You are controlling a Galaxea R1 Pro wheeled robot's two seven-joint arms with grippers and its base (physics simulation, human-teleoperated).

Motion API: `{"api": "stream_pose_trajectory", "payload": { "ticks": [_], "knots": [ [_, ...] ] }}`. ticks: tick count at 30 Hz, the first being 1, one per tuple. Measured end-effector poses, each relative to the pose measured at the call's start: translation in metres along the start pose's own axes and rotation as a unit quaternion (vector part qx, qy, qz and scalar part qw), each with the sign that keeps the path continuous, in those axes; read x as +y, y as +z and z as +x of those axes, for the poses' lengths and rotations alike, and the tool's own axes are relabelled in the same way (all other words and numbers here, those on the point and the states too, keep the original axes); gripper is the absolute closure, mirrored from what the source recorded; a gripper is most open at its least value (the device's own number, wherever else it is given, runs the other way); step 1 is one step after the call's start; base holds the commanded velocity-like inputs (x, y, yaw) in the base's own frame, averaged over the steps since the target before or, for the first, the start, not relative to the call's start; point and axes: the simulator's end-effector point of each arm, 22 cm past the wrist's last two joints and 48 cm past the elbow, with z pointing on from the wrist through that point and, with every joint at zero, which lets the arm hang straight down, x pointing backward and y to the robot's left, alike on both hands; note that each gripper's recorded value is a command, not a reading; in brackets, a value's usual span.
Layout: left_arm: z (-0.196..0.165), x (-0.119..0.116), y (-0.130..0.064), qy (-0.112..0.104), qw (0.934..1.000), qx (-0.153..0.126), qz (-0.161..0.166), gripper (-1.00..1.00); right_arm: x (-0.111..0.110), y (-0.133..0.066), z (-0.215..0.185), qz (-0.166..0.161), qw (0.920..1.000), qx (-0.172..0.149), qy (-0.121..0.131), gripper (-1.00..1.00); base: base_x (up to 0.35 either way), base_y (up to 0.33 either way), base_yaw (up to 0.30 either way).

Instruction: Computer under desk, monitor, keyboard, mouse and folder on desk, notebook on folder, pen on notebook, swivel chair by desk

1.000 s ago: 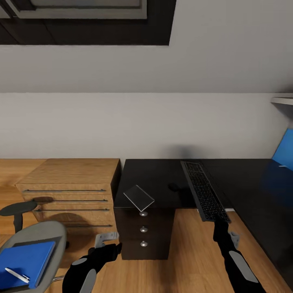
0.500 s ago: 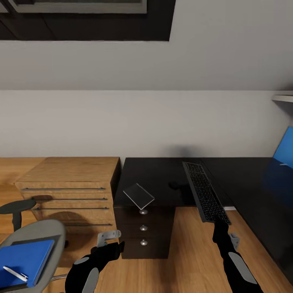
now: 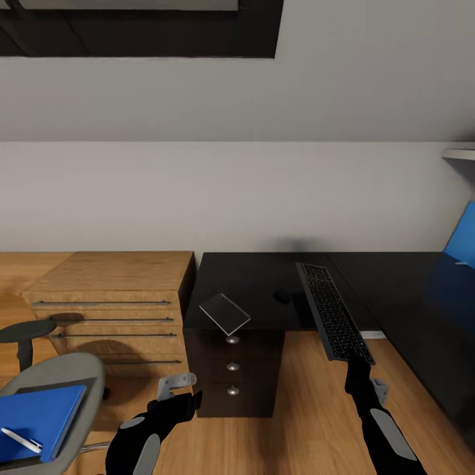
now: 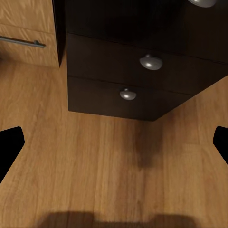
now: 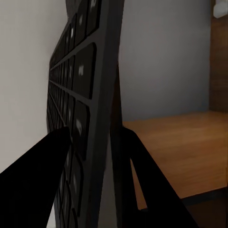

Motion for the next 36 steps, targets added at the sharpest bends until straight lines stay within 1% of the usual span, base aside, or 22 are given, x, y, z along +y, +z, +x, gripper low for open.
{"api": "stream_pose_trajectory", "payload": {
  "ticks": [9,13,16,25,30,36],
  "knots": [
    [0.003,0.001,0.003,0.001,1.0,0.0,0.0,-1.0,-0.005,0.001,-0.001,0.001,1.0,-0.001,0.001,1.0,0.003,-0.002,0.0],
    [0.003,0.002,0.003,0.002,1.0,-0.001,0.0,-1.0,-0.022,-0.002,-0.001,0.02,0.9998,-0.001,0.001,1.0,0.081,-0.051,0.0],
    [0.003,0.002,0.003,0.002,1.0,0.001,0.0,-1.0,-0.027,-0.003,-0.001,0.026,0.9997,-0.002,0.001,1.0,0.02,-0.012,0.0],
    [0.005,0.0,0.003,0.004,1.0,0.003,0.002,-1.0,-0.03,-0.003,-0.002,0.033,0.9995,-0.001,0.0,1.0,0.104,-0.039,0.0],
    [0.005,-0.001,0.003,0.004,1.0,0.001,0.002,-1.0,-0.03,-0.003,-0.002,0.033,0.9995,-0.002,0.0,1.0,0.193,-0.003,0.0],
    [0.005,-0.001,0.003,0.005,1.0,0.003,0.002,-1.0,-0.03,-0.003,-0.002,0.033,0.9995,-0.002,0.0,1.0,0.055,0.0,0.0]
  ]
}}
